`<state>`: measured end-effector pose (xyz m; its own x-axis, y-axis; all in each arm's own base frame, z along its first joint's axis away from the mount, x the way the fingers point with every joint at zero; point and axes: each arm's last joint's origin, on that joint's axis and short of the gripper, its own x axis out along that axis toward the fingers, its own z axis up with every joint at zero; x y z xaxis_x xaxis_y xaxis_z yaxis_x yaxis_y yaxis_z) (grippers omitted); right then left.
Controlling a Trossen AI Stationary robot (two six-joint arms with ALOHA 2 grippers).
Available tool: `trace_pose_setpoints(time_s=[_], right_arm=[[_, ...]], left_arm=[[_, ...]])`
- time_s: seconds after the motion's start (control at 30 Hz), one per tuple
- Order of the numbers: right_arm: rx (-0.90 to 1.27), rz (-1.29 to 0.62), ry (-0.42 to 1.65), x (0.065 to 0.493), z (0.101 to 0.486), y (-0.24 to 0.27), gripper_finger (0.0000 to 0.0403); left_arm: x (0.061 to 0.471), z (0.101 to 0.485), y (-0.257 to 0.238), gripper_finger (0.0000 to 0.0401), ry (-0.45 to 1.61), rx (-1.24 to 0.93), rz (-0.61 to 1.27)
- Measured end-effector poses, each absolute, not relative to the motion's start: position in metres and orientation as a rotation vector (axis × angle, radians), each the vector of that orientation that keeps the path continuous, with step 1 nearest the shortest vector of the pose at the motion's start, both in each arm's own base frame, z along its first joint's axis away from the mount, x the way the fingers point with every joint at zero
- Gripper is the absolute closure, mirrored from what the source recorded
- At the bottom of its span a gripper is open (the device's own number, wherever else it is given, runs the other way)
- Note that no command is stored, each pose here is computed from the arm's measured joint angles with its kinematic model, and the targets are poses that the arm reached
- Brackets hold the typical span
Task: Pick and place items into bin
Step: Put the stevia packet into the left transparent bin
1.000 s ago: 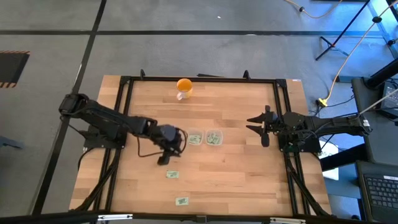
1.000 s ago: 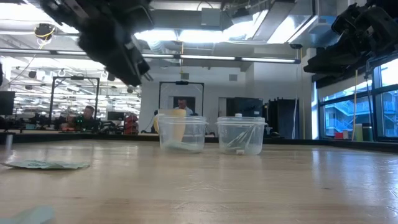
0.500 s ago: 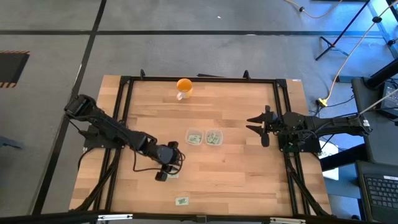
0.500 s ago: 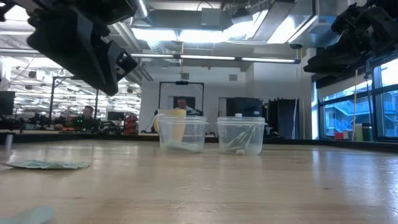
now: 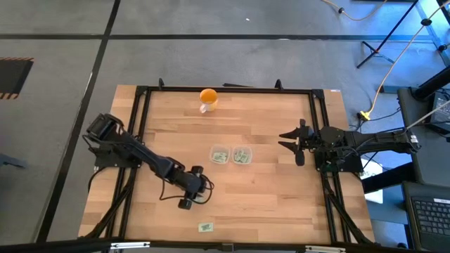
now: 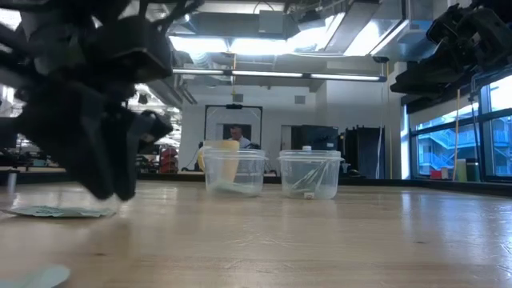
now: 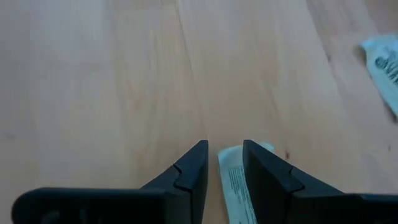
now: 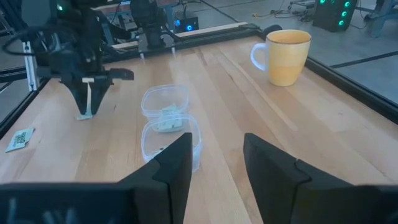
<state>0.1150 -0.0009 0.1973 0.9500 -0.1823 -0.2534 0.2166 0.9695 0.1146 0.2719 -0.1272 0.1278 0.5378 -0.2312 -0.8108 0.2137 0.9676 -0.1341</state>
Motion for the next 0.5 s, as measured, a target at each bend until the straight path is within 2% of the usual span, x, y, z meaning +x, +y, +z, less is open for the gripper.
trace_pose_setpoints(time_s=[0.27, 0.5], right_arm=[[0.141, -0.204, 0.244, 0.115, 0.197, -0.001, 0.0255], [0.138, -0.204, 0.245, 0.115, 0.197, -0.001, 0.0255]], left_arm=[[0.273, 0.116, -0.129, 0.0310, 1.007, -0.017, -0.279], [0.269, 0.106, -0.133, 0.0330, 1.054, 0.081, -0.255]])
